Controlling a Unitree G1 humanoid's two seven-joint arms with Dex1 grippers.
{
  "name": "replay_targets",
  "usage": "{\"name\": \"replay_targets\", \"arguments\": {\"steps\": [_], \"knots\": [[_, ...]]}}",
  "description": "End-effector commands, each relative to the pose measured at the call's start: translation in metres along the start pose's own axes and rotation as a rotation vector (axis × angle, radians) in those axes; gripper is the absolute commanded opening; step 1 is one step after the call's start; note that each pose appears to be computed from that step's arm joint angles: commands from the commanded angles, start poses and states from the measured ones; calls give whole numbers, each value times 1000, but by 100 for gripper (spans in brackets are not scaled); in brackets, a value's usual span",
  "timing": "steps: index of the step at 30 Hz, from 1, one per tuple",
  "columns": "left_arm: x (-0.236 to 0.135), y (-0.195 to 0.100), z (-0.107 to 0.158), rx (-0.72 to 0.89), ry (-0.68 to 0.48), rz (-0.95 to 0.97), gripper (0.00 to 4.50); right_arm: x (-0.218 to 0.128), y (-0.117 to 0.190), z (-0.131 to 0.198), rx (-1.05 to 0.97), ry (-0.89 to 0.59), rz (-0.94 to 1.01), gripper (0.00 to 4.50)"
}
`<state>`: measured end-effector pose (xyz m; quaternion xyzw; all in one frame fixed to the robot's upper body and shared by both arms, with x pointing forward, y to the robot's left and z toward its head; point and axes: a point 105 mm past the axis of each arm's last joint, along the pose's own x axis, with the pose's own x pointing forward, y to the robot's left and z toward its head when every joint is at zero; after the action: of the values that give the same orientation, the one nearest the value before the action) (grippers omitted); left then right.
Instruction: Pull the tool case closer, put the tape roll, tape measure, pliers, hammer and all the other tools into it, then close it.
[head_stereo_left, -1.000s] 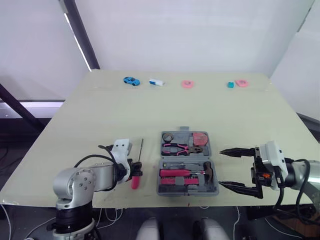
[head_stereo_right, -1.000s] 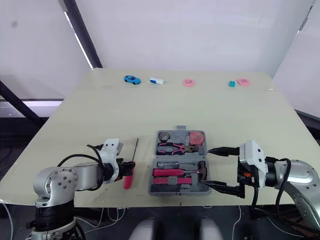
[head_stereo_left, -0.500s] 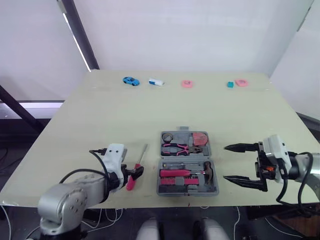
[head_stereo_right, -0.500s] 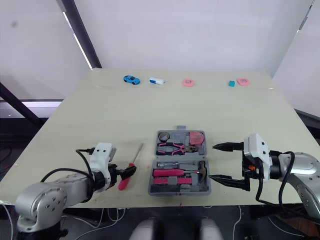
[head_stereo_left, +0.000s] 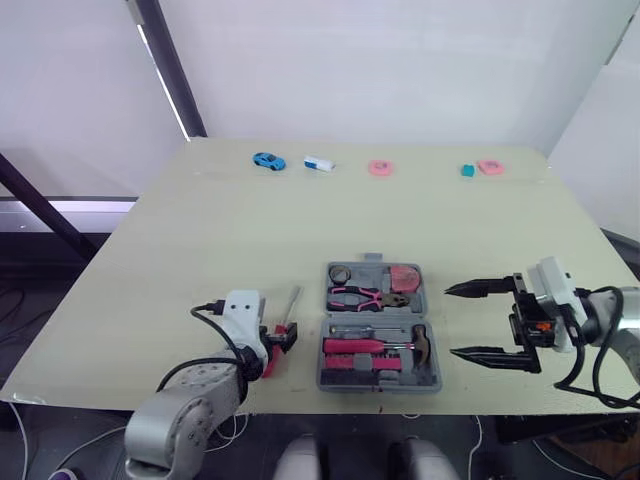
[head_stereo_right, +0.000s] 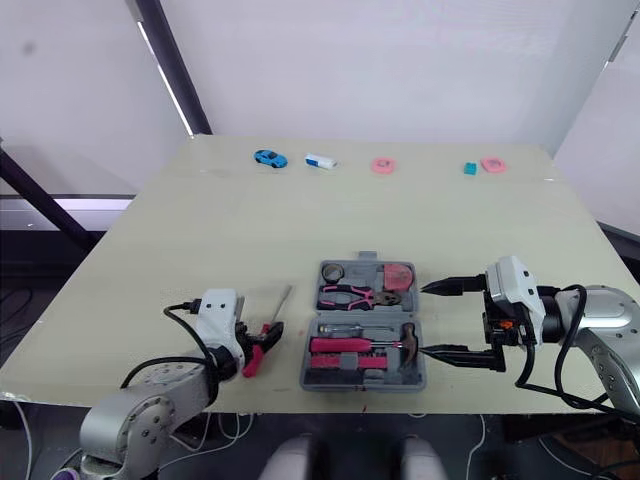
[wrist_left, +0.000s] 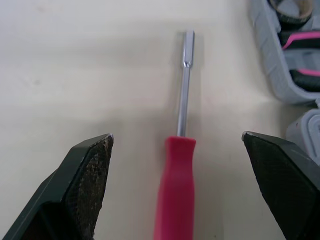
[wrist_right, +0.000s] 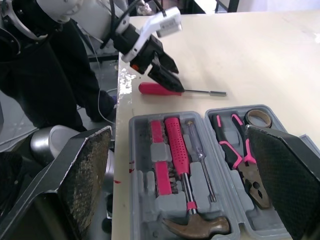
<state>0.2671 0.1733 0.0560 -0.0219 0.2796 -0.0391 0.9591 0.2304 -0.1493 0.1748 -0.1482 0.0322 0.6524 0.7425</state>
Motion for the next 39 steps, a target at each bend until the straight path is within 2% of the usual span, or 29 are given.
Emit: {"name": "replay_targets", "arguments": {"steps": [1,4,7,12,15,19,22,24,29,33,39], "knots": [[6,0,-2,-13,-18,19,440,-4,1,8,-27,12,17,450],[12,-2,-9,-31,3,19,440,-5,1,9,-26,22,17,450],[14,-2,-10,-51,1,19,370,-6,1,9,-24,26,17,450],[14,-2,-9,-41,-16,13,194,-7,0,8,-23,27,12,450],[14,-1,-8,-34,-22,12,51,-6,0,8,-22,23,10,450],[7,5,-1,-5,-60,-18,45,-4,0,6,-19,8,3,450],[-10,1,15,49,-124,-189,45,-2,-1,9,-15,-34,-9,450],[-24,-9,27,104,-150,-378,45,-2,-4,11,-25,-61,-16,450],[-45,-15,33,350,-69,-708,45,6,-12,22,-91,-134,-18,450],[-60,-25,36,566,13,-935,45,-1,-15,20,-53,-94,76,450],[-60,-53,45,796,104,-1141,45,-25,-9,11,-26,22,183,450]]}}
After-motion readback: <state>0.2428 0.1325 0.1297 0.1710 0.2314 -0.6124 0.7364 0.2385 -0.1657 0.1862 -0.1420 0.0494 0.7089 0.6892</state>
